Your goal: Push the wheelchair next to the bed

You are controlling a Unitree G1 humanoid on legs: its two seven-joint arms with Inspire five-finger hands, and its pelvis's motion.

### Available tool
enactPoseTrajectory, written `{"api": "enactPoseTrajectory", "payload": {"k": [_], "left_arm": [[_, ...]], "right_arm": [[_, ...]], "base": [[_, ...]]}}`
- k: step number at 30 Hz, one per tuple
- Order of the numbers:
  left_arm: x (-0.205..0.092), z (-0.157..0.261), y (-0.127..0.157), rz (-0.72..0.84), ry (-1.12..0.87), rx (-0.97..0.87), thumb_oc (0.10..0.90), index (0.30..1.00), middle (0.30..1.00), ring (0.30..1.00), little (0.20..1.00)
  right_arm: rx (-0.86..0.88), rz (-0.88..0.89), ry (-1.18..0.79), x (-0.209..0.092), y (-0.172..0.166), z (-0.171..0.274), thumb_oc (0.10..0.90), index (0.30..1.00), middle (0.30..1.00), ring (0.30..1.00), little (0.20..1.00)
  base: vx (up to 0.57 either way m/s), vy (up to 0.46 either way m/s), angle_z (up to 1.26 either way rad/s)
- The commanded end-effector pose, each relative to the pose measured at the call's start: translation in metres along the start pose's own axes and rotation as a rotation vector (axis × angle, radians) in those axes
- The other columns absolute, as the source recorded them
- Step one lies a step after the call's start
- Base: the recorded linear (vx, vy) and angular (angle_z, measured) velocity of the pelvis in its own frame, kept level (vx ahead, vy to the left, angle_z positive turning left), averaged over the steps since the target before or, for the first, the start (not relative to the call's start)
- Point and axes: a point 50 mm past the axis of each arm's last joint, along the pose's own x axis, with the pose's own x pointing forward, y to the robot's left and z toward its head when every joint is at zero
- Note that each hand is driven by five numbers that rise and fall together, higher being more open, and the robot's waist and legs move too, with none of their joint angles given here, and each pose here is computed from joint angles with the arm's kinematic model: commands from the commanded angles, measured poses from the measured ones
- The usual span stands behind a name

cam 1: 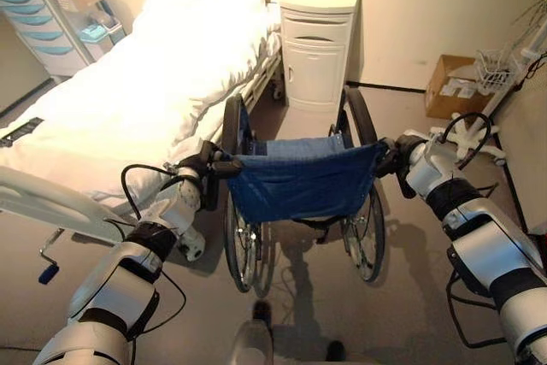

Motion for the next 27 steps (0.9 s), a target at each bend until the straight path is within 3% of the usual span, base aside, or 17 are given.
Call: {"api": "enactPoseTrajectory", "payload": {"k": [1,6,12,19,27], "left_arm": [[0.007,0.020,0.002,-0.108,-0.046,-0.218,0.400,0.300,0.300,0.300,0.300],[0.006,0.019,-0.012,-0.133,-0.015,-0.188,0.400,0.300,0.300,0.300,0.300],[0.008,0.025,-0.017,-0.115,-0.004,-0.198,0.400,0.300,0.300,0.300,0.300],[0.008,0.028,0.007,-0.092,-0.064,-0.194,0.400,0.300,0.300,0.300,0.300],[0.008,0.033,-0.001,-0.100,-0.086,-0.241,0.400,0.300,0.300,0.300,0.300]], "right_arm": [[-0.241,0.033,-0.147,-0.003,0.024,0.024,0.400,0.300,0.300,0.300,0.300],[-0.204,0.089,-0.154,0.000,0.063,0.023,0.400,0.300,0.300,0.300,0.300],[-0.193,0.142,-0.143,0.000,0.079,0.022,0.400,0.300,0.300,0.300,0.300],[-0.190,0.145,-0.111,-0.006,0.057,0.017,0.400,0.300,0.300,0.300,0.300],[-0.181,0.126,-0.049,-0.001,0.041,-0.002,0.400,0.300,0.300,0.300,0.300]], "base": [[0.41,0.233,-0.65],[0.38,0.204,-0.48],[0.37,0.192,-0.11],[0.43,-0.119,0.20],[0.52,-0.223,0.83]]}}
